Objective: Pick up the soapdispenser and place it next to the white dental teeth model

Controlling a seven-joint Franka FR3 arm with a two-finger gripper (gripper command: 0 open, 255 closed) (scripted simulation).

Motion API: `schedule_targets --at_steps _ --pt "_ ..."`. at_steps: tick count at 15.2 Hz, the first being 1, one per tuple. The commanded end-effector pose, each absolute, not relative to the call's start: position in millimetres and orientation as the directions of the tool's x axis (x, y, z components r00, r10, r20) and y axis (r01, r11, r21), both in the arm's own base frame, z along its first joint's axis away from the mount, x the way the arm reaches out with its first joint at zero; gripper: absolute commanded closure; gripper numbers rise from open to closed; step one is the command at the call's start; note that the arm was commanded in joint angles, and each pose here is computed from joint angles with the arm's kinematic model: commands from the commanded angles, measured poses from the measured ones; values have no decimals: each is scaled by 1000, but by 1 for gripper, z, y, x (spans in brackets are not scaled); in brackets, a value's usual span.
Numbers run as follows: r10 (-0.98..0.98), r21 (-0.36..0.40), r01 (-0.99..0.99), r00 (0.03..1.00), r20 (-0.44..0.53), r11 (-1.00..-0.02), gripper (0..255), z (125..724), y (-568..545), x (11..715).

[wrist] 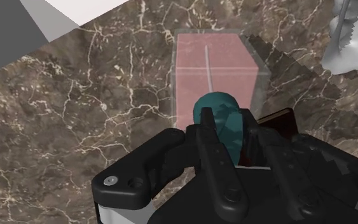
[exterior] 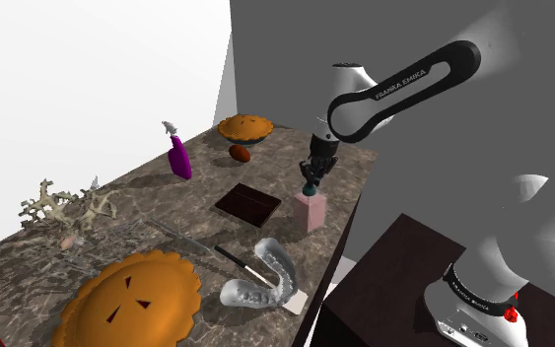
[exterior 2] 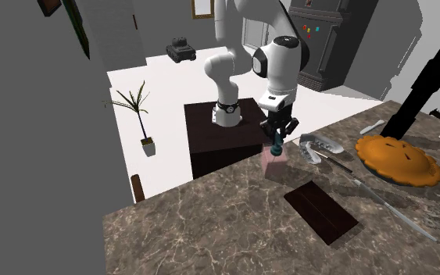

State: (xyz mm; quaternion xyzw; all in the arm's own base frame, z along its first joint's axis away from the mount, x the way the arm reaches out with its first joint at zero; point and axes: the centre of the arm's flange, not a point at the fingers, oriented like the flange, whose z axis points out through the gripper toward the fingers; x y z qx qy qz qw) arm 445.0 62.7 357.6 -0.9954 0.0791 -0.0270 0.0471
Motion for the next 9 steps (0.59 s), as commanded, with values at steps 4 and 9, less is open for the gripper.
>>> schedule_targets --at_steps 4,9 --pt "-161 -93 -158 987 30 -983 0 350 60 441" --pt "-161 -93 -158 987 30 -983 0 365 60 441"
